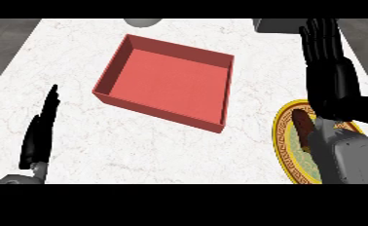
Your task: Pick the sweet potato from the plate and place it in the cardboard box
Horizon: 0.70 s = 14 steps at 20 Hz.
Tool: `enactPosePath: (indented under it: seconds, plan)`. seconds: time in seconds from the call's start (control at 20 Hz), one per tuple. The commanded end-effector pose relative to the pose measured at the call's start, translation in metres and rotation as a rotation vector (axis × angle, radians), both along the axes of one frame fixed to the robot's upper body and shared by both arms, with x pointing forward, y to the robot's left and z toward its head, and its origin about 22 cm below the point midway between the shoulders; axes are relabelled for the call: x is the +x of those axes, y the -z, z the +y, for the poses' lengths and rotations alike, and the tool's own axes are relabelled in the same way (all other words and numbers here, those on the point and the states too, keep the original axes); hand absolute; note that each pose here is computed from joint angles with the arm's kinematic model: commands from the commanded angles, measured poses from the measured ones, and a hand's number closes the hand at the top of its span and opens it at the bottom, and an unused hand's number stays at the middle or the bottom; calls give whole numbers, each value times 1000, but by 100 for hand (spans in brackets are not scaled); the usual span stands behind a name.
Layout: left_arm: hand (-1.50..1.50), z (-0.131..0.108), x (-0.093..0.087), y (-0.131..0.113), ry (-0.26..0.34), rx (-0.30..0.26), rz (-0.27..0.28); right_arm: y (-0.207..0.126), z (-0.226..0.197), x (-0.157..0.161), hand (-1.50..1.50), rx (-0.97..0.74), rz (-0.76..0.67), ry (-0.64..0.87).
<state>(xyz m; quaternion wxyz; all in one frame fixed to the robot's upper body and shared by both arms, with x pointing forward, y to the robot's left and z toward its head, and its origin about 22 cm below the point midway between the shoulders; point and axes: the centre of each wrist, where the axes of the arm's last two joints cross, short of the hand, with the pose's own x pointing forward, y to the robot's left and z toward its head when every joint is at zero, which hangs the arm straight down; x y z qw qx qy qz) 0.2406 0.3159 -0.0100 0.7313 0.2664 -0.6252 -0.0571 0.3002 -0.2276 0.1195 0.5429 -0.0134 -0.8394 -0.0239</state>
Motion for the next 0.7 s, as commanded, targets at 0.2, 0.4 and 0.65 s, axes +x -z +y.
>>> enactPosePath:
  seconds: [0.2, 0.4, 0.65]
  plan:
    - [0, -17, 2, -15, 112, -39, -84, -7, -64, 17, -150, -32, -57, -65]
    - [0, -32, -4, -12, 175, -93, -25, 37, -103, 5, 150, -361, 223, 413]
    - [0, -21, -14, -21, 168, -95, -14, 74, -127, -16, -150, -175, 110, 379]
